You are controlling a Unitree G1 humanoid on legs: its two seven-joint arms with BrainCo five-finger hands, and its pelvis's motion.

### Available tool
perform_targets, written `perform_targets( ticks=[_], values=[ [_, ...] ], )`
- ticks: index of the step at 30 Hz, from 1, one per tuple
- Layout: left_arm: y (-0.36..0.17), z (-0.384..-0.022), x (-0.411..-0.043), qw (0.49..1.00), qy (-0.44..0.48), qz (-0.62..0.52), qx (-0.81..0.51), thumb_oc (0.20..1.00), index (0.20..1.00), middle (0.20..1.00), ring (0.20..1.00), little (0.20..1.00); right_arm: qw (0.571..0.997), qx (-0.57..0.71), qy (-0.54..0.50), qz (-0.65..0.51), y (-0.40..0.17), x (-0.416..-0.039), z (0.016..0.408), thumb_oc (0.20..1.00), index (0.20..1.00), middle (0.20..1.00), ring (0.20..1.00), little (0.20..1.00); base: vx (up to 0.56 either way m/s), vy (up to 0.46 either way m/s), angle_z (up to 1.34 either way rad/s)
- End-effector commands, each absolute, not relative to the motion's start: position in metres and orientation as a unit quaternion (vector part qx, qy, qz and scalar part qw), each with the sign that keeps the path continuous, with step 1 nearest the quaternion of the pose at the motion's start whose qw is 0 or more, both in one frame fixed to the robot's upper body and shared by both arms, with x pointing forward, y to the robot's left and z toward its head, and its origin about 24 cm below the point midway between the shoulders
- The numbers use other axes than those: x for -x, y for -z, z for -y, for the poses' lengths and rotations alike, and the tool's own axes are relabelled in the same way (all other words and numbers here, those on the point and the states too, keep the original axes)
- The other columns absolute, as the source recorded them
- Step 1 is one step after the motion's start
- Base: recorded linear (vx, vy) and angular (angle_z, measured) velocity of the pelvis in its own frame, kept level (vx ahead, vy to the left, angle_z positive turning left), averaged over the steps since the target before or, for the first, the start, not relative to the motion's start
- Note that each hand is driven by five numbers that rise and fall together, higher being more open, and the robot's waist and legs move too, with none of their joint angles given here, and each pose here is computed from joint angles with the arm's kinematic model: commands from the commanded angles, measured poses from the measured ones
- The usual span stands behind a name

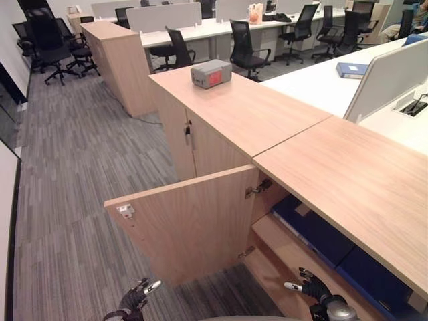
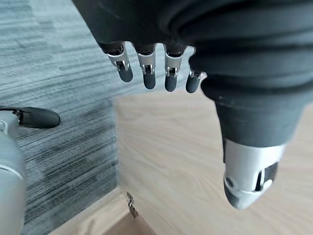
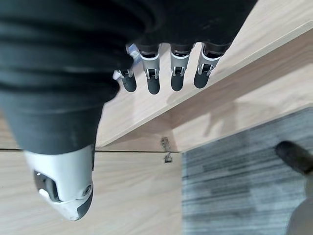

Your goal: Put the empty folder in the office cabinet

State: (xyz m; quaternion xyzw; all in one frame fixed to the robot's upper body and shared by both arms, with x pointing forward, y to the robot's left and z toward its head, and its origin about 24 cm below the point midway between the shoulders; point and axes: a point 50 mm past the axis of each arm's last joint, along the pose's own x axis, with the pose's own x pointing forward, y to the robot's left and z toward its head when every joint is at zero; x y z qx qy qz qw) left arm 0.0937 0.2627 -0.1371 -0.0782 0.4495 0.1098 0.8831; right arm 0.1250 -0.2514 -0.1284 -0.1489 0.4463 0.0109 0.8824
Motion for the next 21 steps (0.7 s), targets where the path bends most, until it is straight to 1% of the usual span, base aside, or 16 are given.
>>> perform_targets(
  ticks=[1,2,4,6,7,10,16,21],
  values=[
    [0.112,-0.289,-0.139,0.917,-0.132,-0.374,0.043,1.000,1.000,1.000,1.000,1.000,0.899,0.160,-0.027,-0.407,0.121,-0.157,0.240,1.000,1.000,1.000,1.000,1.000,0.00,0.000,0.00],
    [0.111,-0.292,-0.140,0.917,-0.138,-0.371,0.042,1.000,1.000,1.000,1.000,1.000,0.899,0.159,-0.027,-0.406,0.121,-0.157,0.240,1.000,1.000,1.000,1.000,1.000,0.00,0.000,0.00],
    [0.098,-0.309,-0.152,0.924,-0.167,-0.342,0.033,1.000,1.000,1.000,1.000,1.000,0.900,0.161,-0.027,-0.403,0.120,-0.159,0.240,1.000,1.000,1.000,1.000,1.000,0.00,0.000,0.00],
    [0.092,-0.315,-0.157,0.928,-0.175,-0.329,0.027,1.000,1.000,1.000,1.000,1.000,0.900,0.162,-0.027,-0.404,0.120,-0.158,0.241,1.000,1.000,1.000,1.000,1.000,0.00,0.000,0.00],
    [0.080,-0.327,-0.166,0.934,-0.190,-0.302,0.020,1.000,1.000,1.000,1.000,1.000,0.900,0.161,-0.024,-0.404,0.119,-0.158,0.243,1.000,1.000,1.000,1.000,1.000,0.00,0.000,0.00],
    [0.067,-0.338,-0.175,0.940,-0.199,-0.277,0.010,1.000,1.000,1.000,1.000,1.000,0.900,0.163,-0.025,-0.404,0.119,-0.157,0.244,1.000,1.000,1.000,1.000,1.000,0.00,0.000,0.00],
    [0.035,-0.353,-0.200,0.957,-0.198,-0.213,-0.011,1.000,1.000,1.000,1.000,1.000,0.896,0.168,-0.028,-0.410,0.120,-0.153,0.247,1.000,1.000,1.000,1.000,1.000,0.00,0.000,0.00],
    [0.004,-0.354,-0.224,0.973,-0.165,-0.156,-0.031,1.000,1.000,1.000,1.000,1.000,0.893,0.167,-0.030,-0.416,0.121,-0.151,0.248,1.000,1.000,1.000,1.000,1.000,0.00,0.000,0.00]
  ],
)
